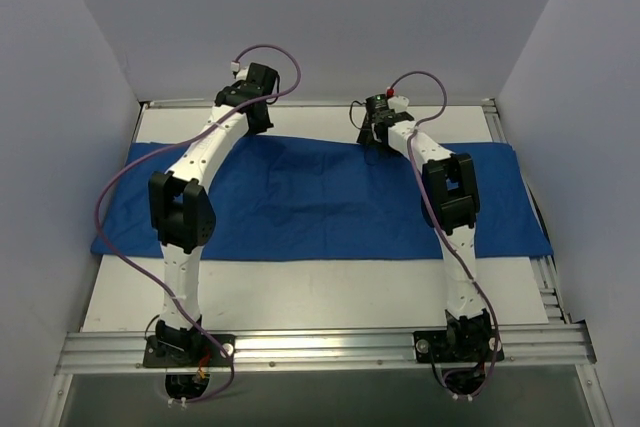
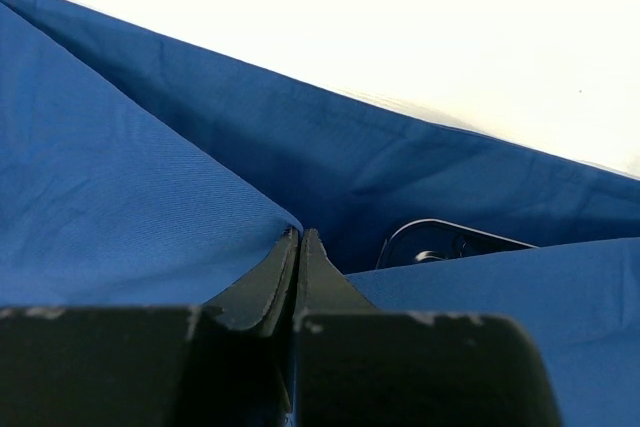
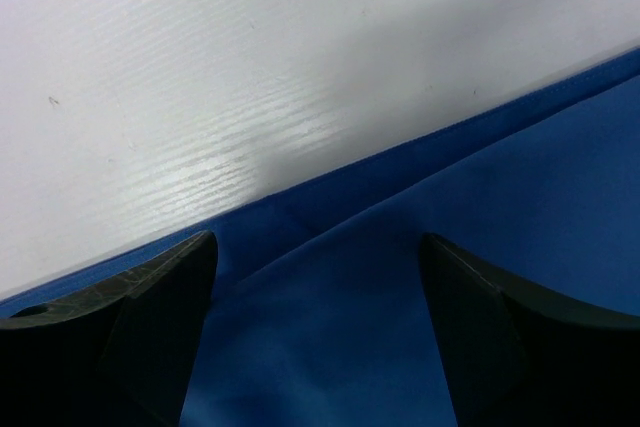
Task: Open and lay out the surgical kit
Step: Open the surgical kit at the center of the board.
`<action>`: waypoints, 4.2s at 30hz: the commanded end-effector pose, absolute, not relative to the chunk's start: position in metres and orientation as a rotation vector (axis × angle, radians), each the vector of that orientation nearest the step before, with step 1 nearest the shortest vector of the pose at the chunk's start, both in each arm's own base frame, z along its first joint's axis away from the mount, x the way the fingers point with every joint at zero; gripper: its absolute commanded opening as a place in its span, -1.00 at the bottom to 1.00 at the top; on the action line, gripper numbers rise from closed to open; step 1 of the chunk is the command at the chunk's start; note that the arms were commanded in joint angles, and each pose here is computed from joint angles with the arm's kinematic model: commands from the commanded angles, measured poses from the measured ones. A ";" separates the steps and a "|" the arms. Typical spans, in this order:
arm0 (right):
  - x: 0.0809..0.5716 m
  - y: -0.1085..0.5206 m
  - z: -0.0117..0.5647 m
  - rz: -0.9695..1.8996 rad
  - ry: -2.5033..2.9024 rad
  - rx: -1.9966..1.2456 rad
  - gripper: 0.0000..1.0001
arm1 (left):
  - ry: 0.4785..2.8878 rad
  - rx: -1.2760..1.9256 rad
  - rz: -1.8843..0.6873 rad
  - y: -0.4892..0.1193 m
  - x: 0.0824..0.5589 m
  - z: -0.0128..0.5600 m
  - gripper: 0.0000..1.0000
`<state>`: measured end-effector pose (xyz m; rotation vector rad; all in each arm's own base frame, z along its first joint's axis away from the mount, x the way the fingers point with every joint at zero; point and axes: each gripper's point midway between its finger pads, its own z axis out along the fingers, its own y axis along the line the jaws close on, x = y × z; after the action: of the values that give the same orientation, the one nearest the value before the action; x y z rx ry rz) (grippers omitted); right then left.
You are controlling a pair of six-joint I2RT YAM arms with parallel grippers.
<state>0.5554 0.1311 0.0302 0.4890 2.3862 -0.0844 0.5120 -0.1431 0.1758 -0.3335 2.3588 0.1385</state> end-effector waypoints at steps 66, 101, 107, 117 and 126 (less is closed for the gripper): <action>0.550 0.021 0.001 -0.286 2.374 0.826 -0.80 | 2.232 -0.312 0.079 -0.145 0.513 0.220 -0.95; 0.342 -0.033 0.201 -0.317 2.182 0.867 -1.00 | 2.287 -0.446 0.229 -0.084 0.366 0.248 -0.95; 0.221 -0.030 0.242 -0.148 2.116 0.877 -1.00 | 2.435 -0.607 0.254 -0.050 0.234 0.234 -0.95; 0.093 -0.018 0.298 0.153 1.948 0.728 -0.96 | 2.512 -0.802 -0.141 -0.033 0.091 0.230 -0.80; 0.065 -0.003 0.322 0.305 1.844 0.581 -0.54 | 2.296 -0.799 -0.763 -0.062 0.048 0.244 -0.14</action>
<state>0.0672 -0.0046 0.3275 0.6332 1.8027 0.3218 0.0968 -0.0693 0.2793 -0.7436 2.1262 -0.7724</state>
